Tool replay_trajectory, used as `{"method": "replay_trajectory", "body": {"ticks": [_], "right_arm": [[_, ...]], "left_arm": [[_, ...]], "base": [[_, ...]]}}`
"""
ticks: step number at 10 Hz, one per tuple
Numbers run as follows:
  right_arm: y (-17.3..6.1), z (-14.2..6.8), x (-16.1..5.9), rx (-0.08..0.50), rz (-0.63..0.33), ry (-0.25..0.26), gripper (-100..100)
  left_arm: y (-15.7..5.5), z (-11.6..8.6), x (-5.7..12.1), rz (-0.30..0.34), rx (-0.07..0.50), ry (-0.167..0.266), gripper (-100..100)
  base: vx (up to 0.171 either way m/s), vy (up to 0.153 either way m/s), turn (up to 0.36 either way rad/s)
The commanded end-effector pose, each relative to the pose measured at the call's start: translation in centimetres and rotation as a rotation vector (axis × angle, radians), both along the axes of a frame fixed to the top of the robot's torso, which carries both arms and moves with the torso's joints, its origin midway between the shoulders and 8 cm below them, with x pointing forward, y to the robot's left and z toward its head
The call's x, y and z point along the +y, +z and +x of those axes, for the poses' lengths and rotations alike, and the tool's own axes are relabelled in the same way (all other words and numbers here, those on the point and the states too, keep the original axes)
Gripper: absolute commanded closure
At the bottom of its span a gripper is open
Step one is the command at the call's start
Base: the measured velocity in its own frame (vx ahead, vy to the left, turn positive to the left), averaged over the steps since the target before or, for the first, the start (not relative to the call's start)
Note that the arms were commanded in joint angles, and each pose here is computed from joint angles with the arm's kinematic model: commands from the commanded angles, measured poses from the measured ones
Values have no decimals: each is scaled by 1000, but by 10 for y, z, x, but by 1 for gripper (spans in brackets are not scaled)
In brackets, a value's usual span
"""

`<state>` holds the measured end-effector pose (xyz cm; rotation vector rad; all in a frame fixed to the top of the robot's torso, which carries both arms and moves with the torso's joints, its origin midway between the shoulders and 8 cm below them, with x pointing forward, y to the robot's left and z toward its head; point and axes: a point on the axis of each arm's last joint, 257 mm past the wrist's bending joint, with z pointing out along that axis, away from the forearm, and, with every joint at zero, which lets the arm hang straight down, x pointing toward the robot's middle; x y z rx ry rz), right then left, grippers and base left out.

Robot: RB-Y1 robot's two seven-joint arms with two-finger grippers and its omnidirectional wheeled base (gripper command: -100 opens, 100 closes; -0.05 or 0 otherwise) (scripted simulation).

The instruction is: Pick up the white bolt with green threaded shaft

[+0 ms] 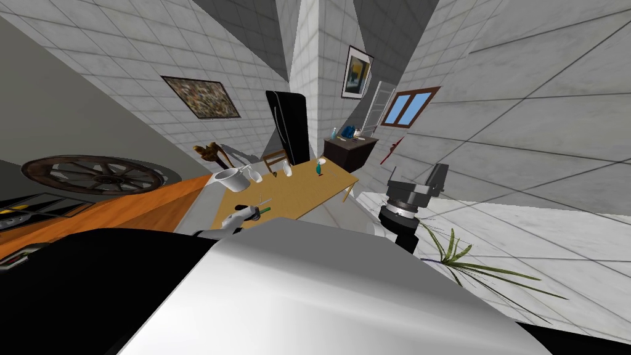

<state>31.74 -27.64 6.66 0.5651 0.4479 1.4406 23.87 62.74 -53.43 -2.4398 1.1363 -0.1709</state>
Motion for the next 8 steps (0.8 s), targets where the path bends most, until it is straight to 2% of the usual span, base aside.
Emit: {"method": "replay_trajectory", "body": {"ticks": [1, 2, 3, 4, 5, 8], "right_arm": [[0, 0, 0, 0, 0, 0, 0], [0, 0, 0, 0, 0, 0, 0], [0, 0, 0, 0, 0, 0, 0], [0, 0, 0, 0, 0, 0, 0], [0, 0, 0, 0, 0, 0, 0], [0, 0, 0, 0, 0, 0, 0]], "left_arm": [[0, 6, -3, -6, -3, 9, 100], [1, 20, -8, -5, 3, -3, 100], [1, 20, -8, -10, -2, 10, 100], [3, 33, -12, -7, 3, 1, 100], [3, 33, -12, -11, -1, 12, 100], [9, 58, -17, -5, 0, 17, 100]], "base": [[-66, 8, -23], [-92, 12, -5], [-75, 18, -10], [-84, 30, -8], [-72, 16, -19], [-73, 11, -8]]}}
